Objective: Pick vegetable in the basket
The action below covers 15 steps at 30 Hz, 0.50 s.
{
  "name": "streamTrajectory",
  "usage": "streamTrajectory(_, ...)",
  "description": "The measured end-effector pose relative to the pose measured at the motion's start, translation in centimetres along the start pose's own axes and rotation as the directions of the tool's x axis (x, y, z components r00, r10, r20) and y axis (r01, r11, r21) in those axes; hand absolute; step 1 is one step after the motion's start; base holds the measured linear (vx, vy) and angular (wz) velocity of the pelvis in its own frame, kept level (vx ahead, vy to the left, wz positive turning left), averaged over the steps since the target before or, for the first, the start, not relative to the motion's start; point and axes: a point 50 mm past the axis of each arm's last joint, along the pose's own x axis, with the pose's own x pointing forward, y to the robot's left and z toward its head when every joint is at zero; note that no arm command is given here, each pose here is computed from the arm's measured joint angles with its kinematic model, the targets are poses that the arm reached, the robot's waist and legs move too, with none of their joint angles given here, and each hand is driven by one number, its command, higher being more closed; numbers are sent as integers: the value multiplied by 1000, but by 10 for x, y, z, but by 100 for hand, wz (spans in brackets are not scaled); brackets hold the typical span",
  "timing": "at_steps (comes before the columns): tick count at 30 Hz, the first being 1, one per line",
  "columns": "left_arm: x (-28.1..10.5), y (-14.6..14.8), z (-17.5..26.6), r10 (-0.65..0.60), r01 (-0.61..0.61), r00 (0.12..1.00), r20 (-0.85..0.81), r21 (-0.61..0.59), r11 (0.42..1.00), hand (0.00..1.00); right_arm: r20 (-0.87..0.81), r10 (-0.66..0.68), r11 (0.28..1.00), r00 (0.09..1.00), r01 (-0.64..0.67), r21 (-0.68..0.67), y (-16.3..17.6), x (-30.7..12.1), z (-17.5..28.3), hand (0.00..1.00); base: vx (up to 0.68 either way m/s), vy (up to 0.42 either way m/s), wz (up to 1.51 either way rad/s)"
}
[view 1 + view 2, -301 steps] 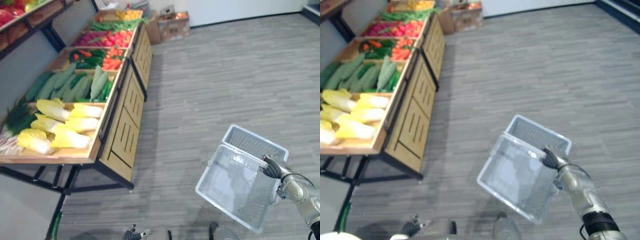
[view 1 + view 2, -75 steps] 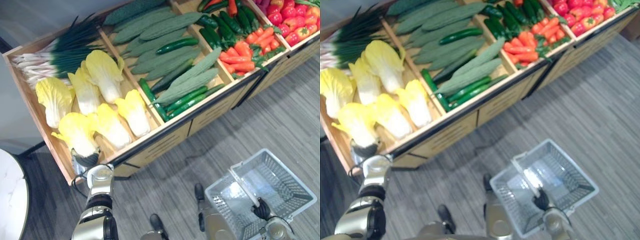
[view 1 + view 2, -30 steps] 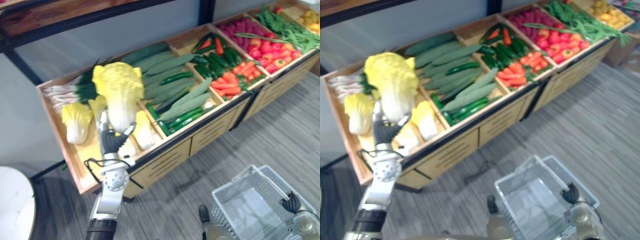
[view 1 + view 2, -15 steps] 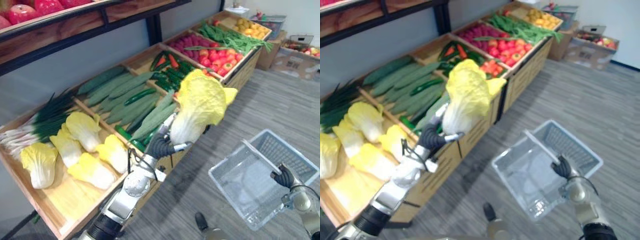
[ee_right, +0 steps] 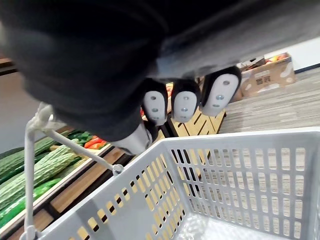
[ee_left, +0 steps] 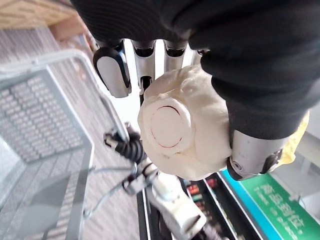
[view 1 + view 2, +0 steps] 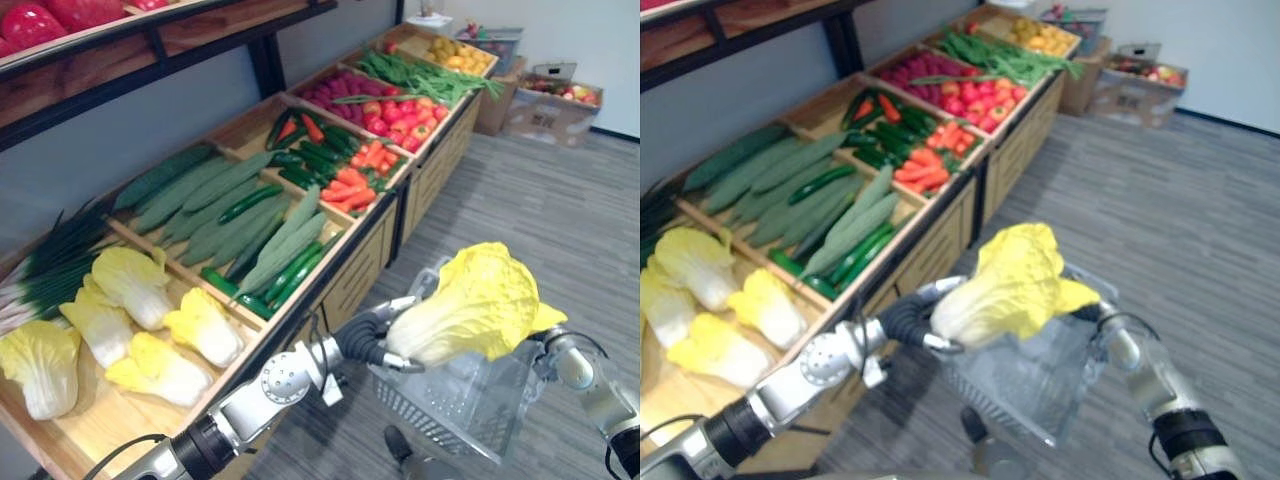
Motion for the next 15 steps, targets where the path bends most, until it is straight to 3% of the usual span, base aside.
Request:
streamTrajectory(5, -3, -15, -5, -147, 146, 989, -30, -29, 989, 100, 66, 0, 1000, 998, 0, 0, -10, 7, 12, 100, -8, -1, -34)
streamTrajectory(15, -11, -29, -29, -240, 242, 959, -151, -7, 970, 100, 245, 66, 997, 967, -56, -50, -10, 22, 55, 100, 12, 12, -31)
